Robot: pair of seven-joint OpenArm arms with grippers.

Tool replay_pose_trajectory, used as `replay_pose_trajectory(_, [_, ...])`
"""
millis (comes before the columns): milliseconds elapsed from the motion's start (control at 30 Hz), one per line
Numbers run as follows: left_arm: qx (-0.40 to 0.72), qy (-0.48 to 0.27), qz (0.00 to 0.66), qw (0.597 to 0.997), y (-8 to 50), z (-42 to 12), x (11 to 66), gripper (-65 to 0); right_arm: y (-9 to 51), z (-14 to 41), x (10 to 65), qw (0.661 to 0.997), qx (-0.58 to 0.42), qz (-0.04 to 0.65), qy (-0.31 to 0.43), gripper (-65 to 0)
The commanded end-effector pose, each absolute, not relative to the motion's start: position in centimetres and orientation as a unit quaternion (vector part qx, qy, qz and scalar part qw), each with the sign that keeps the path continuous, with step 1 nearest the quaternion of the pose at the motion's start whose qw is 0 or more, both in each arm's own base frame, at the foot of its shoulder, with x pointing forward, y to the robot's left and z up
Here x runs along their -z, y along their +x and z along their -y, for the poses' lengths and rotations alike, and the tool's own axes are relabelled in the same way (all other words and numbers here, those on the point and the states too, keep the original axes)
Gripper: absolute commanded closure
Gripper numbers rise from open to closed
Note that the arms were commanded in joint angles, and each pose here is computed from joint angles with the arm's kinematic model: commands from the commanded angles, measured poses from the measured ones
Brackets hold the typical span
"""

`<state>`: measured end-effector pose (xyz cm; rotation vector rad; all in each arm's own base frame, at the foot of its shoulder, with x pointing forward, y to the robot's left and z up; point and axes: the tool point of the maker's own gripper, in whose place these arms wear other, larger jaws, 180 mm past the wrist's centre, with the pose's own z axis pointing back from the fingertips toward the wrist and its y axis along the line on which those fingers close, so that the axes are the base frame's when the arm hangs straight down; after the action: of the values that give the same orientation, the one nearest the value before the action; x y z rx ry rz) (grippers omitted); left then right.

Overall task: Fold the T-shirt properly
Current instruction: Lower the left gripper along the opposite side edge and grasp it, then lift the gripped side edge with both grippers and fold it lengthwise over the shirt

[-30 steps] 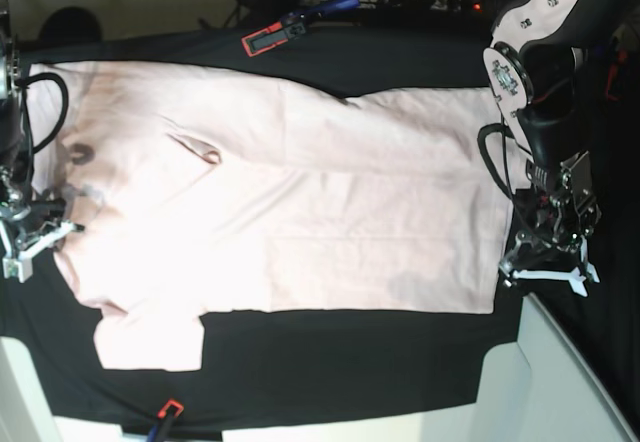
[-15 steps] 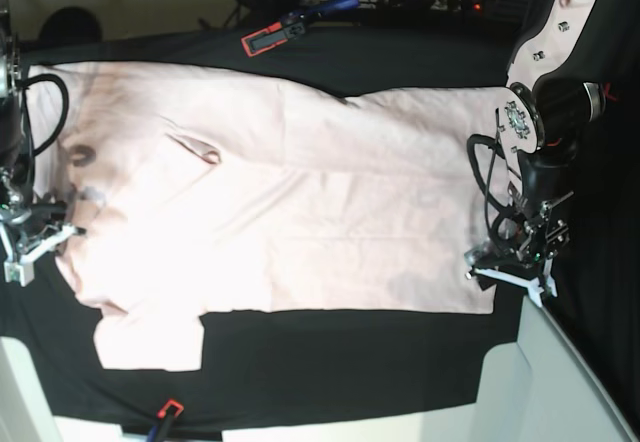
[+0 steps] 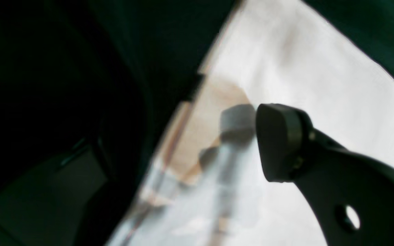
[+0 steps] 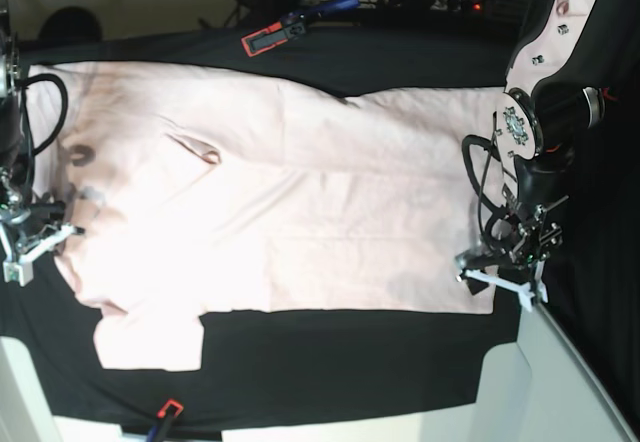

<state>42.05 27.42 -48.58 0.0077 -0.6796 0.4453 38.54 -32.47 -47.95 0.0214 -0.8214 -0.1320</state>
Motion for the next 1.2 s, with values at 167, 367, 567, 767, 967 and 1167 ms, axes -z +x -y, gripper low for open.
replay_pose_trajectory(167, [-0.207,-0.028,0.326,0.922,43.2,-24.8,48.2,-52.7,40.3,33.7,45.7,0.900,0.066,0.432,0.004,-0.3])
replay_pose_trajectory(367, [-0.158,-0.005,0.317,0.935,43.0,-23.9,48.7,-47.5,40.3,33.7,45.7,0.900,0.066,0.432,0.004,-0.3])
replay_pose_trajectory(567, [-0.161,-0.005,0.316,0.935,42.9,-24.0,48.7,-9.4,40.3,33.7,45.7,0.900,0.066,0.432,0.004,-0.3])
replay_pose_trajectory(767, [-0.156,0.005,0.322,0.934,43.7,-25.2,46.7,-7.4,40.4,33.7,45.6,0.899,0.066,0.432,0.004,-0.3])
replay_pose_trajectory(967, [-0.148,0.042,0.362,0.919,43.8,-27.9,42.3,0.0,41.4,33.5,44.5,0.890,0.065,0.451,0.008,0.0])
replay_pose_trajectory(1167, [-0.145,0.058,0.371,0.916,43.2,-29.0,41.1,0.0,42.3,33.8,43.3,0.880,0.078,0.469,0.009,0.0])
